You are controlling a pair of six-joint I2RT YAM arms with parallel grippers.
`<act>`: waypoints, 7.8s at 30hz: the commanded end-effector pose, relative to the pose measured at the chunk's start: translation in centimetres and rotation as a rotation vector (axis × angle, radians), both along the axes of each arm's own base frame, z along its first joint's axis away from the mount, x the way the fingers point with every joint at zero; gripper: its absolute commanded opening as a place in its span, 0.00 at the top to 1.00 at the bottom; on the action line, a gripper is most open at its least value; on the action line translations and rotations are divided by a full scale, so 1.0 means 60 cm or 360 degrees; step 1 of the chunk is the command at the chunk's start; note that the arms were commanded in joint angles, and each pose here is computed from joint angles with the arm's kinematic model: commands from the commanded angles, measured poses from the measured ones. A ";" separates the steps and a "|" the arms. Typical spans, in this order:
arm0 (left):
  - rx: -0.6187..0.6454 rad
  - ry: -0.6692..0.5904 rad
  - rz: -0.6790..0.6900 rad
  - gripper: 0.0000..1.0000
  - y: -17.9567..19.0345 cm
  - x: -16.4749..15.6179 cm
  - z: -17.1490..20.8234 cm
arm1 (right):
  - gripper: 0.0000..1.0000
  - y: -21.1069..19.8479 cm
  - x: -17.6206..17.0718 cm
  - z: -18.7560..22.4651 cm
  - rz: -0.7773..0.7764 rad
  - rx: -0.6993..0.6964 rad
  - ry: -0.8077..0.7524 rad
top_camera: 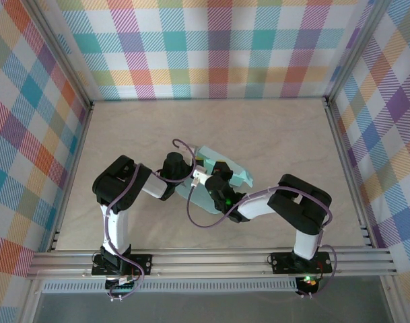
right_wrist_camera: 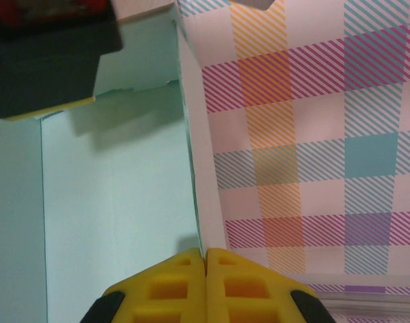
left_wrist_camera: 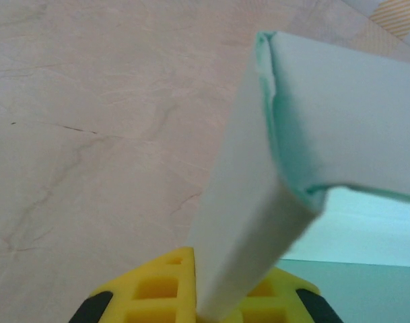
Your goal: Fold the paper box
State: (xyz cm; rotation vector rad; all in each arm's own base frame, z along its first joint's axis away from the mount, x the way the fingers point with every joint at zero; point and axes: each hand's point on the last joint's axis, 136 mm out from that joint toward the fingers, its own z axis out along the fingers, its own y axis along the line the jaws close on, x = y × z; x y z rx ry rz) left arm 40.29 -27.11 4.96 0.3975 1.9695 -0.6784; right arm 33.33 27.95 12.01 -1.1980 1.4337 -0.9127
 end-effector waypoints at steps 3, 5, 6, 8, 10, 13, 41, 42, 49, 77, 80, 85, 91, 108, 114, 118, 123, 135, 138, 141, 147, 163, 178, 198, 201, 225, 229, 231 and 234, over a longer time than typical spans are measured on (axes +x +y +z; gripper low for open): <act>-0.0110 0.0052 -0.0130 1.00 -0.034 -0.029 0.025 | 0.98 0.025 -0.025 -0.046 0.0155 0.0011 0.0157; -0.0111 0.0056 -0.0130 1.00 -0.034 -0.029 0.026 | 0.87 0.025 -0.026 -0.044 0.0154 0.0030 0.0161; -0.0112 0.0061 -0.0127 1.00 -0.033 -0.030 0.027 | 0.76 0.025 -0.026 -0.042 0.0150 0.0046 0.0164; -0.0118 0.0070 -0.0121 1.00 -0.032 -0.030 0.029 | 0.57 0.025 -0.028 -0.036 0.0144 0.0100 0.0188; -0.0135 0.0087 -0.0107 1.00 -0.029 -0.028 0.030 | 0.42 0.025 -0.030 -0.026 0.0141 0.0162 0.0204; -0.0165 0.0115 -0.0090 1.00 -0.026 -0.026 0.032 | 0.28 0.021 -0.032 -0.002 0.0127 0.0276 0.0192; 0.0719 0.0906 -0.0149 1.00 0.099 -0.125 0.073 | 0.09 -0.198 -0.031 0.253 -0.0335 0.2195 0.0838; 0.0787 0.0905 -0.0131 1.00 0.109 -0.125 0.079 | 0.09 -0.205 -0.028 0.250 -0.0349 0.2201 0.0847; 0.1338 0.1062 -0.0159 1.00 0.169 -0.141 0.105 | 0.09 -0.223 -0.016 0.210 -0.0416 0.2285 0.0972; 0.1804 0.1393 -0.0349 0.78 0.144 -0.123 -0.027 | 0.09 -0.264 -0.025 0.172 -0.0526 0.2352 0.0959; 0.1811 0.1376 -0.0336 0.75 0.146 -0.121 -0.019 | 0.10 -0.263 -0.024 0.171 -0.0525 0.2351 0.0965; 0.1792 0.1334 -0.0327 0.74 0.143 -0.120 -0.002 | 0.09 -0.261 -0.022 0.168 -0.0527 0.2365 0.0983; 0.1708 0.1199 -0.0303 0.68 0.127 -0.109 0.043 | 0.10 -0.256 -0.019 0.154 -0.0543 0.2354 0.1030; 0.0978 0.0444 0.0505 0.00 0.188 -0.070 0.306 | 0.11 -0.181 0.020 0.097 -0.0339 0.2129 0.1362; 0.0534 0.0550 0.1000 0.00 0.340 -0.146 0.317 | 0.09 -0.119 0.043 0.070 -0.0196 0.1898 0.1465; 0.0296 0.0759 0.1344 0.00 0.432 -0.213 0.286 | 0.08 -0.056 0.045 0.051 0.0029 0.1662 0.1558; 0.0059 0.1073 0.1606 0.03 0.452 -0.263 0.207 | 0.07 -0.008 0.048 0.049 0.0140 0.1598 0.1620; -0.0280 0.1593 0.1436 0.49 0.333 -0.276 0.031 | 0.07 0.026 0.033 0.034 0.0196 0.1561 0.1696; -0.0244 0.1617 0.1307 0.52 0.281 -0.261 0.019 | 0.07 0.025 0.031 0.032 0.0187 0.1553 0.1699; -0.0193 0.1603 0.1212 0.53 0.234 -0.240 0.013 | 0.07 0.019 0.031 0.033 0.0172 0.1549 0.1678; -0.0118 0.1593 0.1068 0.53 0.162 -0.189 0.000 | 0.05 -0.010 0.037 0.049 0.0095 0.1685 0.1570; 0.0030 0.1600 0.0445 0.53 -0.062 -0.013 -0.014 | 0.05 -0.162 0.024 0.046 -0.0092 0.1551 0.1452; 0.0050 0.1551 0.0646 0.48 0.073 -0.027 -0.003 | 0.18 -0.152 -0.003 -0.059 0.0094 0.0990 0.1764; 0.0184 0.1475 0.0887 0.45 0.213 -0.112 0.012 | 0.59 -0.141 0.045 -0.143 0.0037 0.0805 0.1946; 0.0191 0.1478 0.0880 0.45 0.212 -0.110 0.011 | 0.69 -0.144 0.045 -0.148 0.0020 0.0793 0.1947; 0.0138 0.1399 0.0925 0.39 0.221 -0.111 0.016 | 1.00 -0.174 0.067 -0.093 -0.0302 0.1199 0.1543; 0.0095 0.1402 0.0947 0.34 0.220 -0.113 0.013 | 1.00 -0.183 0.071 -0.087 -0.0460 0.1346 0.1518; 0.0073 0.1419 0.0965 0.33 0.220 -0.116 0.007 | 1.00 -0.192 0.072 -0.085 -0.0547 0.1381 0.1510; 0.0052 0.1439 0.0948 0.34 0.213 -0.123 -0.001 | 1.00 -0.201 0.069 -0.076 -0.0627 0.1510 0.1562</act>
